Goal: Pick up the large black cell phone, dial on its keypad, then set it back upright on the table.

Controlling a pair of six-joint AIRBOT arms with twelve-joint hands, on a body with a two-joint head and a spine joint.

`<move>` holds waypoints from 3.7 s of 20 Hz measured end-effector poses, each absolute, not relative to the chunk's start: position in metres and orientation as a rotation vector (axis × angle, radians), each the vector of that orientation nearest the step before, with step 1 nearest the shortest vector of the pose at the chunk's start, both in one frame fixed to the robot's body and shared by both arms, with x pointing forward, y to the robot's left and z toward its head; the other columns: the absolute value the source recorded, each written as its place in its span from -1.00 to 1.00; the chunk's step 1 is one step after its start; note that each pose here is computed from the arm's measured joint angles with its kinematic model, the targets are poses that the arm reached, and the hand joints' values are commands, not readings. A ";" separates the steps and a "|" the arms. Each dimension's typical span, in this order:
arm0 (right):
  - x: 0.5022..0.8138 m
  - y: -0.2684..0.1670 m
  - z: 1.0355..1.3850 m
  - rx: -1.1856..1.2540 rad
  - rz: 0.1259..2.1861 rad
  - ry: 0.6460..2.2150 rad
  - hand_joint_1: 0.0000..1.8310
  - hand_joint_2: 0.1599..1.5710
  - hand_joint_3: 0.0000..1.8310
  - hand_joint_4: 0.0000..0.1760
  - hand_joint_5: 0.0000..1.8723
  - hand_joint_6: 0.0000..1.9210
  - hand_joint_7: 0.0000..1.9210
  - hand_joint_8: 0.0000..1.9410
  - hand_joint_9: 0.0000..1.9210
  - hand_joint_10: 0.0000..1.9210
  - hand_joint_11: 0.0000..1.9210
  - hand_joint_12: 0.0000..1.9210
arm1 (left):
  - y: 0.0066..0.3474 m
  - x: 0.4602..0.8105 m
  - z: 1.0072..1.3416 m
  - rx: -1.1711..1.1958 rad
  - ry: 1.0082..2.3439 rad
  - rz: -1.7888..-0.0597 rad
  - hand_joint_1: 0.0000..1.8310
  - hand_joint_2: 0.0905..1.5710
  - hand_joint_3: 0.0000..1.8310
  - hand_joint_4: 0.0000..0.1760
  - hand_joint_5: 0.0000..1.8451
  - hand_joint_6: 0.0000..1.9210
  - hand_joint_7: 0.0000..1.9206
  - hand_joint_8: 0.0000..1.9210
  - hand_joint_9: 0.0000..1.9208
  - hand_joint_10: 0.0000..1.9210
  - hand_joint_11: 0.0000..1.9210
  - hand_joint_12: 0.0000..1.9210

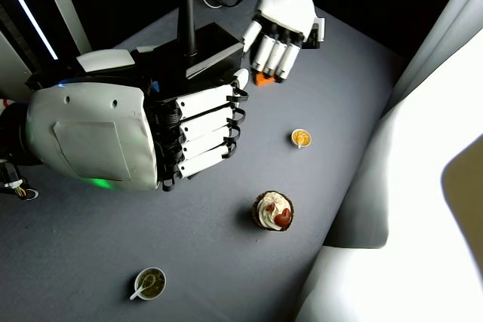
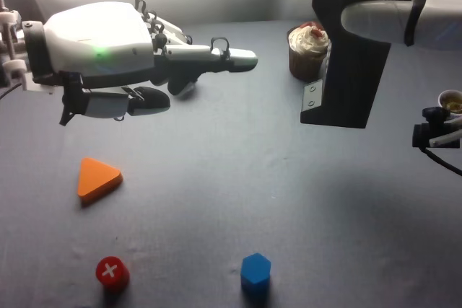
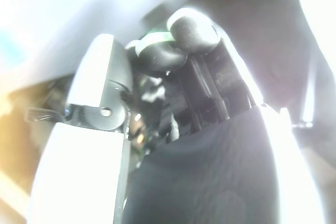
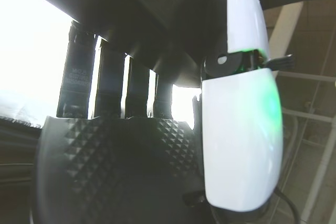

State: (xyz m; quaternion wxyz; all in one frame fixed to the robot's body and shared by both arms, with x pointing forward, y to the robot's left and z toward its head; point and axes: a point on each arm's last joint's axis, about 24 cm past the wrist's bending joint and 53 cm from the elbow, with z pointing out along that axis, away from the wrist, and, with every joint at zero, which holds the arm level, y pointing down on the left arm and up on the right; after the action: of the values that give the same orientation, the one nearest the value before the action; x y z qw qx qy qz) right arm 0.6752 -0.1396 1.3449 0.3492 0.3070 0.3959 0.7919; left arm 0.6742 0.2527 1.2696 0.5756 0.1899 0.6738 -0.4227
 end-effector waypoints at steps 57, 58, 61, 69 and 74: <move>0.677 -0.157 1.335 0.854 2.041 0.957 0.49 0.40 -1.00 -1.00 -0.02 0.06 -0.16 0.22 -0.05 0.34 -0.08 0.37 | 0.246 0.683 1.255 0.211 1.659 -1.046 0.41 0.66 -1.00 0.74 -1.00 -1.00 -0.37 0.73 -0.18 1.00 -0.31 1.00; 0.679 -0.160 1.330 0.859 2.027 0.963 0.60 0.38 -1.00 -1.00 -0.03 0.01 -0.16 0.18 -0.06 0.22 -0.10 0.59 | 0.248 0.681 1.261 0.167 1.657 -1.109 0.40 0.67 -0.99 0.73 -1.00 -1.00 -0.39 0.76 -0.17 1.00 -0.30 1.00; 0.684 -0.168 1.319 0.893 2.000 0.964 0.49 0.40 -1.00 -1.00 -0.04 0.13 -0.16 0.19 -0.04 0.30 -0.06 0.35 | 0.227 0.660 1.270 -0.047 1.708 -1.499 0.40 0.68 -0.99 0.74 -1.00 -1.00 -0.40 0.78 -0.15 1.00 -0.27 1.00; 0.701 -0.188 1.305 0.913 1.985 0.914 0.62 0.38 -1.00 -1.00 0.00 -0.05 -0.14 0.16 -0.11 0.25 -0.11 0.65 | 0.205 0.630 1.296 -0.119 1.683 -1.812 0.41 0.61 -1.00 0.47 -0.98 -0.99 -0.31 0.63 -0.22 1.00 -0.39 1.00; 0.709 -0.185 1.298 0.923 1.983 0.907 0.52 0.38 -1.00 -1.00 0.00 0.00 -0.11 0.16 -0.06 0.32 -0.13 0.51 | 0.223 0.625 1.289 -0.099 1.733 -1.748 -0.17 0.50 -1.00 -0.22 -0.85 -1.00 -0.40 -0.10 -0.38 0.60 -0.49 0.92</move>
State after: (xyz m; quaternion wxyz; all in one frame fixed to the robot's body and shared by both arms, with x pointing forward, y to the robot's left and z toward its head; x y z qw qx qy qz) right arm 0.7088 -0.1845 1.2975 0.3772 0.3610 0.3549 0.7755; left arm 0.6251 0.2233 1.2885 0.3328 -0.0377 0.6635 -0.6690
